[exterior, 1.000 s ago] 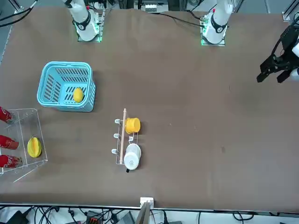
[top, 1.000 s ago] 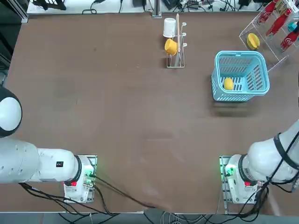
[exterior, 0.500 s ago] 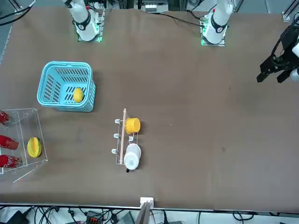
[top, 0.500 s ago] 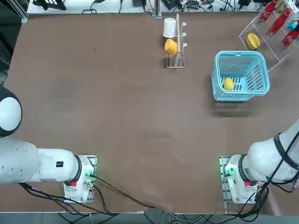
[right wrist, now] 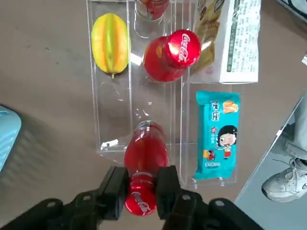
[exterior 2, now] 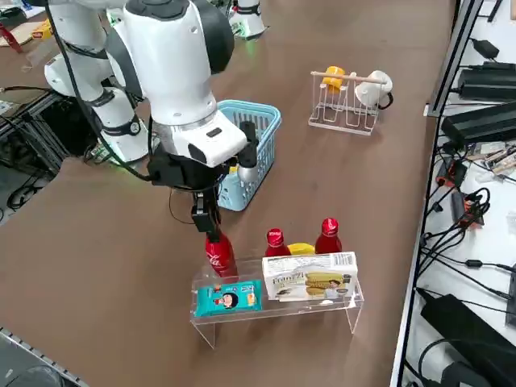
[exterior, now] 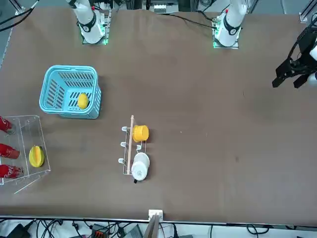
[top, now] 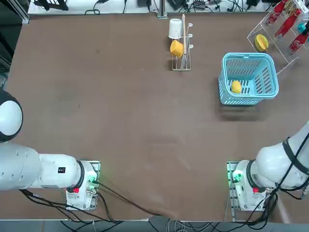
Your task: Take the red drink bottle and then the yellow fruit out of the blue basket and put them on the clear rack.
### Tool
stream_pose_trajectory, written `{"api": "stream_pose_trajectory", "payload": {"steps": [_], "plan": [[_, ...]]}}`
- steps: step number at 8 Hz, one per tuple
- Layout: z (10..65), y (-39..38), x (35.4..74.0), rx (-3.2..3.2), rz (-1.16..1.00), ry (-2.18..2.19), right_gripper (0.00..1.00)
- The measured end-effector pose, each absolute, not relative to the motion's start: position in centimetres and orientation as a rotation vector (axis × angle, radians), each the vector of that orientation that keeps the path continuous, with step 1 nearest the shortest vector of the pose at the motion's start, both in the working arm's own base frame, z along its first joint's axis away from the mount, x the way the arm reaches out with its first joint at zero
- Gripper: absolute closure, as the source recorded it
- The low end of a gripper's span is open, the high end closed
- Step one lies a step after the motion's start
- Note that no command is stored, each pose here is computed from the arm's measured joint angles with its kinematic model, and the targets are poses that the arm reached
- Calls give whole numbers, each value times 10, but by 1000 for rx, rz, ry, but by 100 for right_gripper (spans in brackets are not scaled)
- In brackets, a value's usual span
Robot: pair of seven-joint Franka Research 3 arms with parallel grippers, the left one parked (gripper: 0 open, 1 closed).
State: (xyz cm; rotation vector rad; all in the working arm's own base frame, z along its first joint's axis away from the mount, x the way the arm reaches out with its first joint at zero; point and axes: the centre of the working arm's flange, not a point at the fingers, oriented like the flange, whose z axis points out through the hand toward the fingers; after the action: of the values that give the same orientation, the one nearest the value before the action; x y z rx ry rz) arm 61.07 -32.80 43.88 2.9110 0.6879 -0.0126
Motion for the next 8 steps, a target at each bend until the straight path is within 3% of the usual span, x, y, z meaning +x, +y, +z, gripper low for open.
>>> {"api": "stream_pose_trajectory", "payload": {"steps": [3,6,8], "plan": [[433,-332,610,2913,-20,681,54],[451,-332,615,2923,48,658,2],[480,-323,617,2989,71,616,0]]}}
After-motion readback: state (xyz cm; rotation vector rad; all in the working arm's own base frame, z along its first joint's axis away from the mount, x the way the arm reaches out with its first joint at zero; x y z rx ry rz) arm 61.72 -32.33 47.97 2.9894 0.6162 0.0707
